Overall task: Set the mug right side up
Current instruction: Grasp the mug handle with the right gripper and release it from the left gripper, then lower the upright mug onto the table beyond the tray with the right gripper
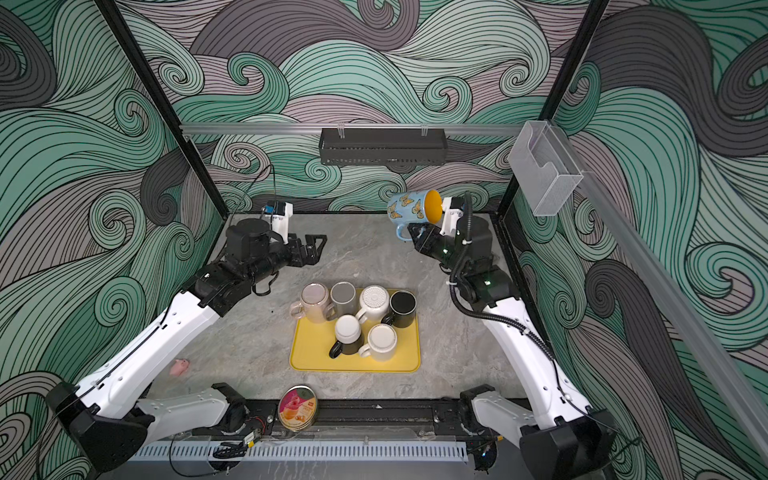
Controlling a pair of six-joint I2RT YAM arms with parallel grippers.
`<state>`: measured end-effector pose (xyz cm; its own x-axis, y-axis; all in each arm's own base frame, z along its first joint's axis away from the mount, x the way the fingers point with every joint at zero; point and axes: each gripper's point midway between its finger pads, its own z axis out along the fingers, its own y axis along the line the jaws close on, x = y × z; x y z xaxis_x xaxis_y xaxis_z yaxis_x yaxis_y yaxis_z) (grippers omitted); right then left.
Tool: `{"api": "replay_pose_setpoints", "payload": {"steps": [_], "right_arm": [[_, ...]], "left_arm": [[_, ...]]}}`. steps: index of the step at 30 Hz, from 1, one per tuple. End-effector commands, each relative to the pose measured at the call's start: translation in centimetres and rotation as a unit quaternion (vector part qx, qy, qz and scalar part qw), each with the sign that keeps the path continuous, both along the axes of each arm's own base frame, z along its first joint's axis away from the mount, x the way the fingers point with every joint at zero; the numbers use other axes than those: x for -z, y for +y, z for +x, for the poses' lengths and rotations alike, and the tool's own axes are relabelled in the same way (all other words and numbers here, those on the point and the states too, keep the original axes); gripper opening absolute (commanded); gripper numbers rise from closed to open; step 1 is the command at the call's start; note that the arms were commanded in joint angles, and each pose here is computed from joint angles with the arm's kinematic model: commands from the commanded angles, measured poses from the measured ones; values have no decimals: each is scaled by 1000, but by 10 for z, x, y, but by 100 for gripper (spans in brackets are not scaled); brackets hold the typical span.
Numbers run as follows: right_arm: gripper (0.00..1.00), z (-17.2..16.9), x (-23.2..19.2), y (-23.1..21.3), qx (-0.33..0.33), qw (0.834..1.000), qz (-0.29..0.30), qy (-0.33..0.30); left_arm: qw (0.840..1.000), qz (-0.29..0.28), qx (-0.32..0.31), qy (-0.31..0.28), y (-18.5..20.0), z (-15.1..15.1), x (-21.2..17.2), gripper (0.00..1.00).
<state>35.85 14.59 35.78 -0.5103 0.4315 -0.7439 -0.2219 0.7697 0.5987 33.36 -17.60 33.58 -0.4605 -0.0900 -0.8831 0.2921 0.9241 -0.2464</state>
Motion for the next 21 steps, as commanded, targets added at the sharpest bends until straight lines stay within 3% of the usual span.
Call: {"api": "replay_pose_setpoints", "payload": {"steps": [1,9,14,21], "right_arm": [[0,15,25,-40,69,986,-147,26],[0,77,83,-54,86,951,-276,106],[0,111,126,-48,64,939,-306,145],[0,131,174,-49,54,920,-343,183]], "left_arm": [[993,102,-50,16,39,-7,23,99],[995,76,-10,57,19,-7,56,98],[995,32,47,79,-6,-15,75,98],[994,33,52,89,-7,-19,83,97]]}}
